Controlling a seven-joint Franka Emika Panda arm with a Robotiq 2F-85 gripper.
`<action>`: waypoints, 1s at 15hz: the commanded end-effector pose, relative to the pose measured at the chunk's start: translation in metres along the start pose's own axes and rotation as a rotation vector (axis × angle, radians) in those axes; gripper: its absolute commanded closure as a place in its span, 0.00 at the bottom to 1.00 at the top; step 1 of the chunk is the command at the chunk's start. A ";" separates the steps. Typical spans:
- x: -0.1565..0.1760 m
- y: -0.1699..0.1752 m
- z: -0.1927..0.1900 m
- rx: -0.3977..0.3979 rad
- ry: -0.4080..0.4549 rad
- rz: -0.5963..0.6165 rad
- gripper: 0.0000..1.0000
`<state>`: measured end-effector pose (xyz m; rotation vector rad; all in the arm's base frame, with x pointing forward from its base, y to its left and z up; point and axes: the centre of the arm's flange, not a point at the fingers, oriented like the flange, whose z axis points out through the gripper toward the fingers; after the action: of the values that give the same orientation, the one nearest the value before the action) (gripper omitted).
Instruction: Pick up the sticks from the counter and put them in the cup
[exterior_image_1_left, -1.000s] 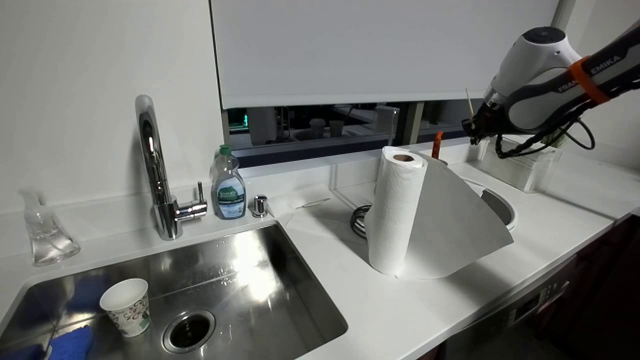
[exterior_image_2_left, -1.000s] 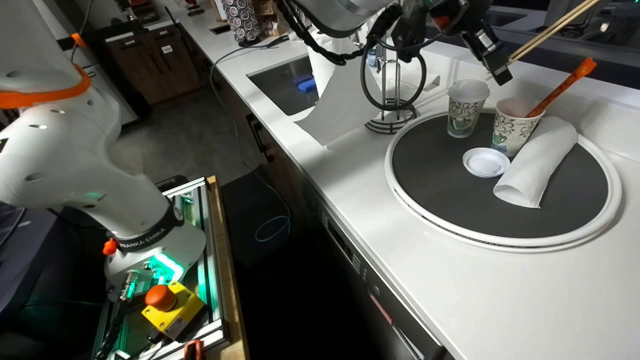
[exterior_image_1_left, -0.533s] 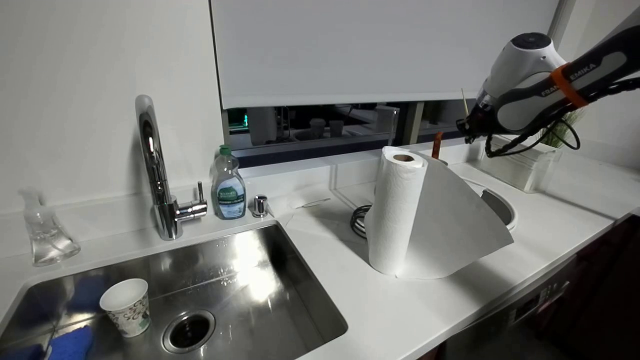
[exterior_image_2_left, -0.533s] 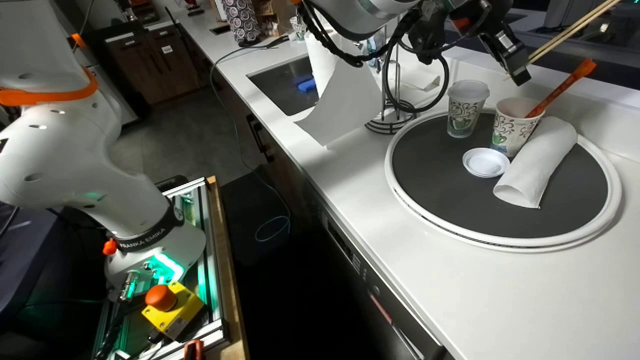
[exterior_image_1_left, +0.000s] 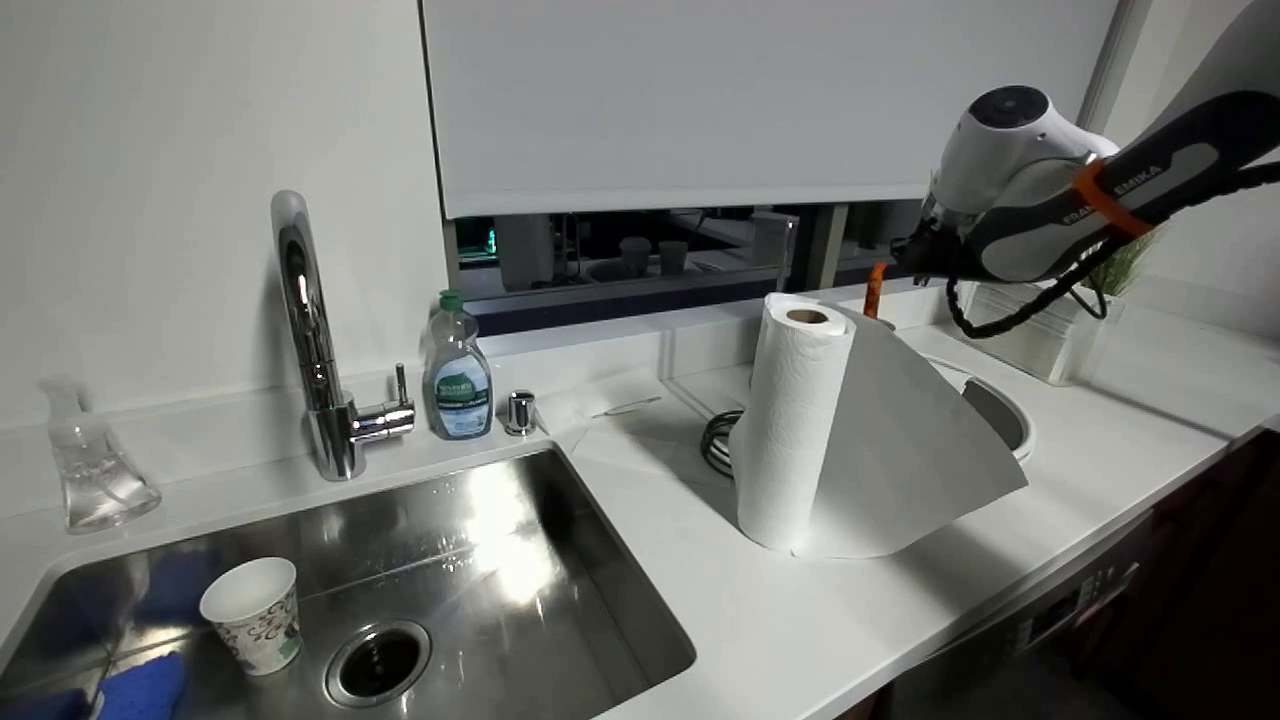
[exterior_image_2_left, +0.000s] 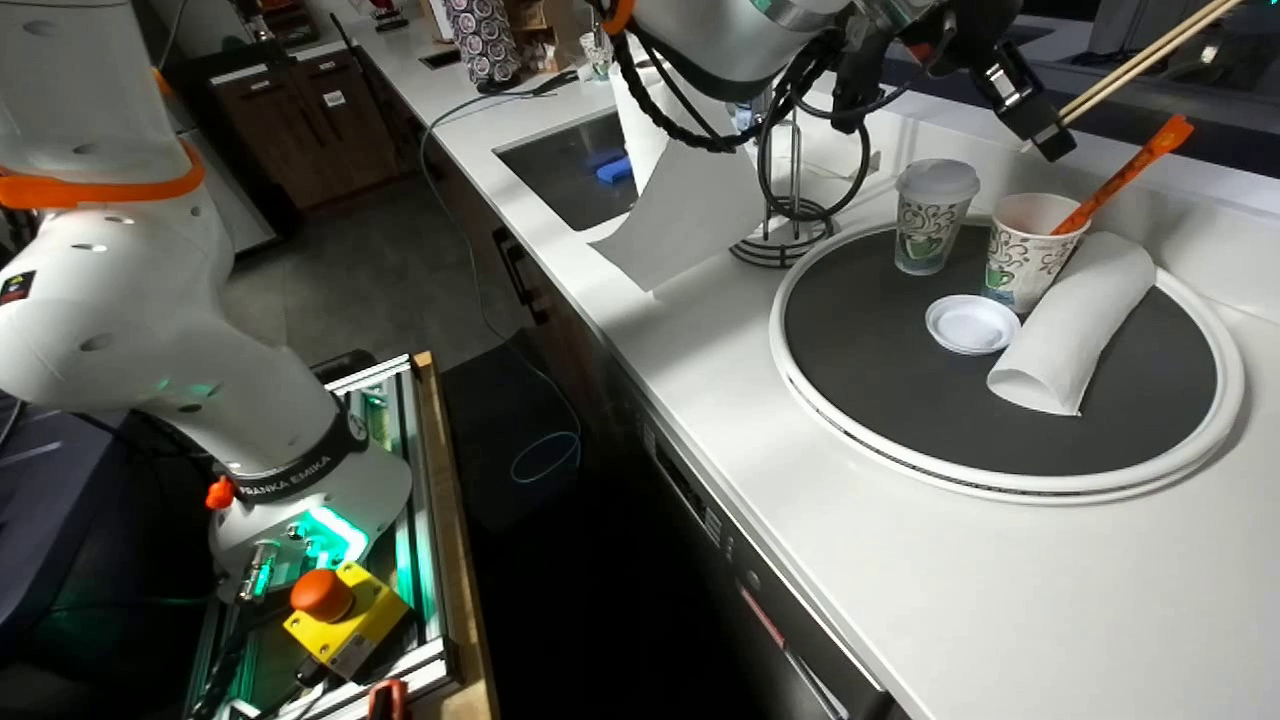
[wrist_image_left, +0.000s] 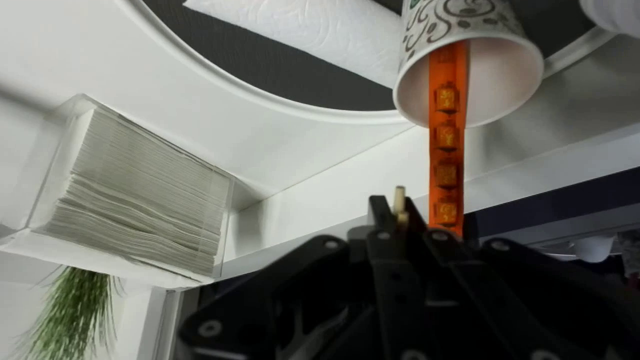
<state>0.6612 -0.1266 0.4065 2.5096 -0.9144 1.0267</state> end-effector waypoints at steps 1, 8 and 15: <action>-0.014 -0.014 0.030 -0.050 0.013 0.081 0.98; -0.004 -0.041 0.045 -0.114 0.099 0.022 0.98; -0.016 -0.063 0.035 -0.126 0.072 -0.022 0.93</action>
<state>0.7119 -0.0881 0.3693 2.3594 -0.8993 1.0129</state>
